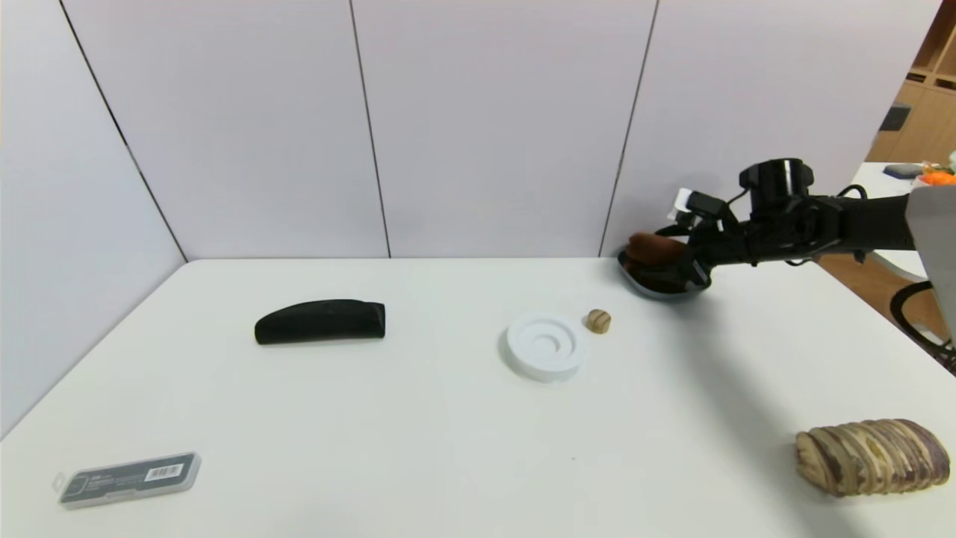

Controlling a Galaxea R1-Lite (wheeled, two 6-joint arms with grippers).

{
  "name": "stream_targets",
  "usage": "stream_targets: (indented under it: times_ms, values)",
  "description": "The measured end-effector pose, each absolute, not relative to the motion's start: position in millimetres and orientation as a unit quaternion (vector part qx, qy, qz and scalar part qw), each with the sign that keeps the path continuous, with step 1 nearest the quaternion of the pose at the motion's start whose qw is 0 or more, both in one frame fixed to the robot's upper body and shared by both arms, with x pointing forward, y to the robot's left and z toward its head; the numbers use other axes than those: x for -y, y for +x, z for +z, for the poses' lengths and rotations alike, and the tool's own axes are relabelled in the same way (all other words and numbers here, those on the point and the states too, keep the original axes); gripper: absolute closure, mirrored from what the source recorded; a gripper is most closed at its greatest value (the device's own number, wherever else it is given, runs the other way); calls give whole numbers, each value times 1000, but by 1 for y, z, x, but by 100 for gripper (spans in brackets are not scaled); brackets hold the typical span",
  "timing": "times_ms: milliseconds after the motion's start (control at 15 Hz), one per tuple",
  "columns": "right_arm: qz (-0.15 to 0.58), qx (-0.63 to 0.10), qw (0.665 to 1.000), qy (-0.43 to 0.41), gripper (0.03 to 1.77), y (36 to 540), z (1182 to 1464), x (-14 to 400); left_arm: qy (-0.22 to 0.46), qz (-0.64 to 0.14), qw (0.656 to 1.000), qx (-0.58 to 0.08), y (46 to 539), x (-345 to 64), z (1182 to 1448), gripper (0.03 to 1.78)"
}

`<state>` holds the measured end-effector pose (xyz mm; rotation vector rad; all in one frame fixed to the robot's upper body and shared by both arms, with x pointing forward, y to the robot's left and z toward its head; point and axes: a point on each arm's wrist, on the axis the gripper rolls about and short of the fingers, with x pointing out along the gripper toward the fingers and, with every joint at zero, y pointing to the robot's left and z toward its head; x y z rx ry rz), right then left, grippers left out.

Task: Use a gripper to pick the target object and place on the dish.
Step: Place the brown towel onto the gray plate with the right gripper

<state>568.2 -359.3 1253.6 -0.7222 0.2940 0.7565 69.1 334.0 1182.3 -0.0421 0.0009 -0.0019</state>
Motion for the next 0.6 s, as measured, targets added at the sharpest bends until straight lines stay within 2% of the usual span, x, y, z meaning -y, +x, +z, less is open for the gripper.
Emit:
stream_targets:
  times_ms: [333, 600]
  values:
    - [349, -149, 861, -339, 19, 551, 1267, 372, -21, -1, 1000, 0, 69, -334, 1182, 12]
    - [332, -168, 869, -326, 15, 515, 1287, 387, -21, -1, 1000, 0, 69, -334, 1182, 12]
